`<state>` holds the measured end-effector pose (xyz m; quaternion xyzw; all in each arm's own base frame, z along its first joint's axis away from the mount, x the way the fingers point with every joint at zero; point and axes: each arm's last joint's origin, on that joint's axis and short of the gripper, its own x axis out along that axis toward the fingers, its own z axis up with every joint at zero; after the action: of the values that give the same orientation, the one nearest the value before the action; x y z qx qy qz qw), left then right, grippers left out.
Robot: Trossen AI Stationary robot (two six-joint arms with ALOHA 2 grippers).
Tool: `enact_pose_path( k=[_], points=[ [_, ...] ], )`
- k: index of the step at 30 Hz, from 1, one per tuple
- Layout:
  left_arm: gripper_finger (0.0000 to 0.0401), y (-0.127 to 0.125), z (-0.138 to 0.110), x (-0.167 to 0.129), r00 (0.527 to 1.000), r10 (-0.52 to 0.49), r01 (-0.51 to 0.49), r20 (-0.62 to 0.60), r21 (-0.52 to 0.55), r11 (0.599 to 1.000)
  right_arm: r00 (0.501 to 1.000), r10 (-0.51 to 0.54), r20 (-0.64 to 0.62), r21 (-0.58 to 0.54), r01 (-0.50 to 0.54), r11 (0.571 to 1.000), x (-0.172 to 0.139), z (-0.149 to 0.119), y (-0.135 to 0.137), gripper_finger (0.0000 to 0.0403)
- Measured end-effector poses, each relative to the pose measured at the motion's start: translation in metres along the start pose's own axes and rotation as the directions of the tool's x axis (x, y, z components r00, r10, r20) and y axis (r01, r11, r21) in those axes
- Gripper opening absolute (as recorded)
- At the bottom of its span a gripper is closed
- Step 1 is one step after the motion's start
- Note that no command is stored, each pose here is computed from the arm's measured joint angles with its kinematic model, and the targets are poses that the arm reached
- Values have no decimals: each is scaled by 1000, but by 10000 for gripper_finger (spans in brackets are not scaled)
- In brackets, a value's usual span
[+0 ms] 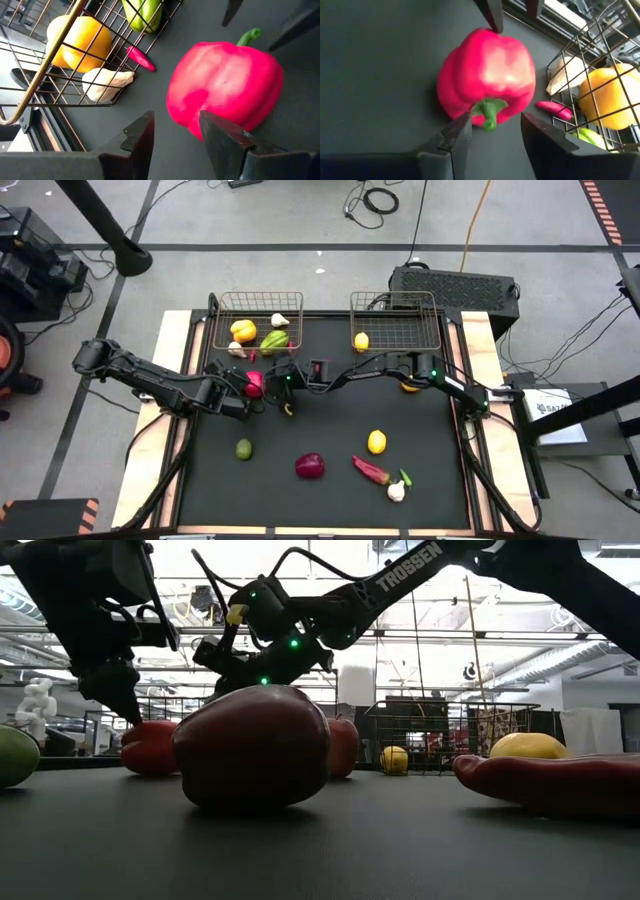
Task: Sort produce into baskets
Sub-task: Put the red bell pepper into the left wire basket
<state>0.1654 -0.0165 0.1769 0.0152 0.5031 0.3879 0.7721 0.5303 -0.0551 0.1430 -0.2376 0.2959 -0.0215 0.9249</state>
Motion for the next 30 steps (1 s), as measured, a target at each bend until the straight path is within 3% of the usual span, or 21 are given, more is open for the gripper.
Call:
enact_pose_path(
  k=[12, 25, 30],
  points=[
    [166, 0, 0, 0, 1000, -1, 1, 1, 0, 1000, 1000, 19, 11, -16, -19, 1000, 7, -6, 4, 130],
    [166, 0, 0, 0, 1000, -1, 1, 0, 0, 1000, 1000, 22, 14, -34, -21, 999, 8, -7, 5, 12],
    [166, 0, 8, -9, 998, -56, 56, -34, -12, 998, 1000, 27, -1, -34, -27, 999, 8, -6, 8, 12]
  ],
)
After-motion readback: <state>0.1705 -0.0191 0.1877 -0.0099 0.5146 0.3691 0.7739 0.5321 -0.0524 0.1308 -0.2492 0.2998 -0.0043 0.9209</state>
